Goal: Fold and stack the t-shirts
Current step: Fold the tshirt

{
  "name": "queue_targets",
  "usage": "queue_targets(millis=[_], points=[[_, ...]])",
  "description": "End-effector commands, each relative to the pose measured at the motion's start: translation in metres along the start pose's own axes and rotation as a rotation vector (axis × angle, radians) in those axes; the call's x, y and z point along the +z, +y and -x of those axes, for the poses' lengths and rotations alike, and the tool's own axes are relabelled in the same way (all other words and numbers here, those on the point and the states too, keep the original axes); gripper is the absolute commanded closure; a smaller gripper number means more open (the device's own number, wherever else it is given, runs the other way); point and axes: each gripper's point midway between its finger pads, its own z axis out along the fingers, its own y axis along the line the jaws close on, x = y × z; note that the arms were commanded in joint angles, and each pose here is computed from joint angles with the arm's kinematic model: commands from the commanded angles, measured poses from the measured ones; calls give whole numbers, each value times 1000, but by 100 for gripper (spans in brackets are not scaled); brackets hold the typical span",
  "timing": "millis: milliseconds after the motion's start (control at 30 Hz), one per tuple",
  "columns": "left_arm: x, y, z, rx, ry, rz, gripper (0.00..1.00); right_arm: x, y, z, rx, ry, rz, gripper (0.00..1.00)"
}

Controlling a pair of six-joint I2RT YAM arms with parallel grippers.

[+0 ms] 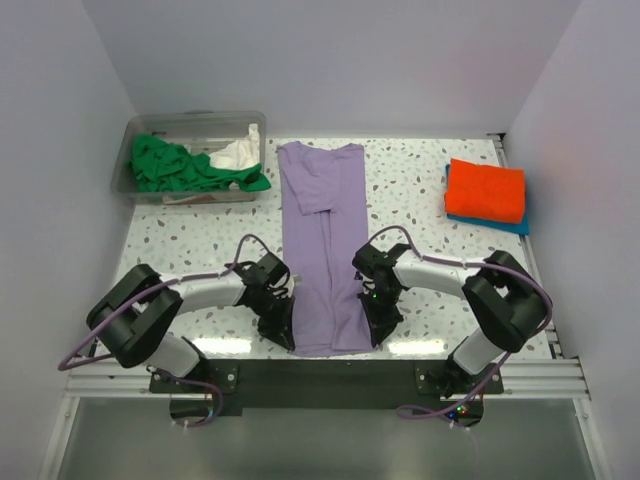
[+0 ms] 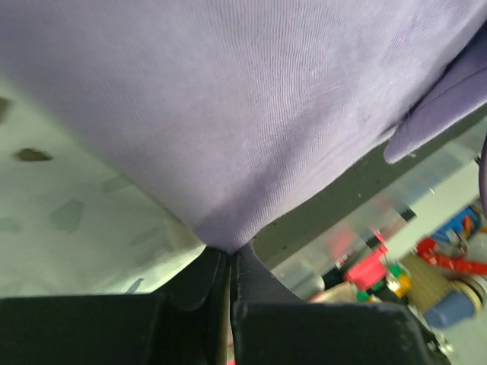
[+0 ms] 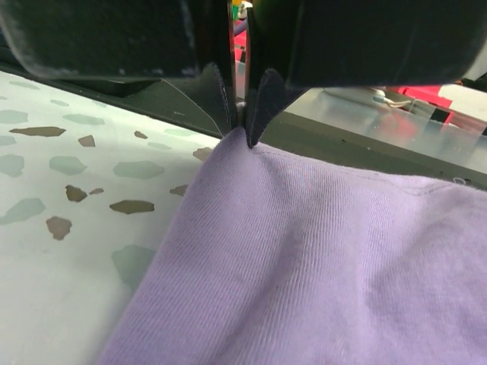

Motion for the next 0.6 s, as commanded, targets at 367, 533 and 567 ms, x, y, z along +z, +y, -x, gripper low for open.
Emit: queue_targets(millis=[367,533,567], points=[[-35,-14,16,17,-227,83,100,-36,7,-26,36,26,24,100],[-59,-30,23,29,-294,90,100,-64,13,-21,44,-36,10,100],[-65,-38,28,42,-313,81,100,-73,17,-18,45,-54,7,100]])
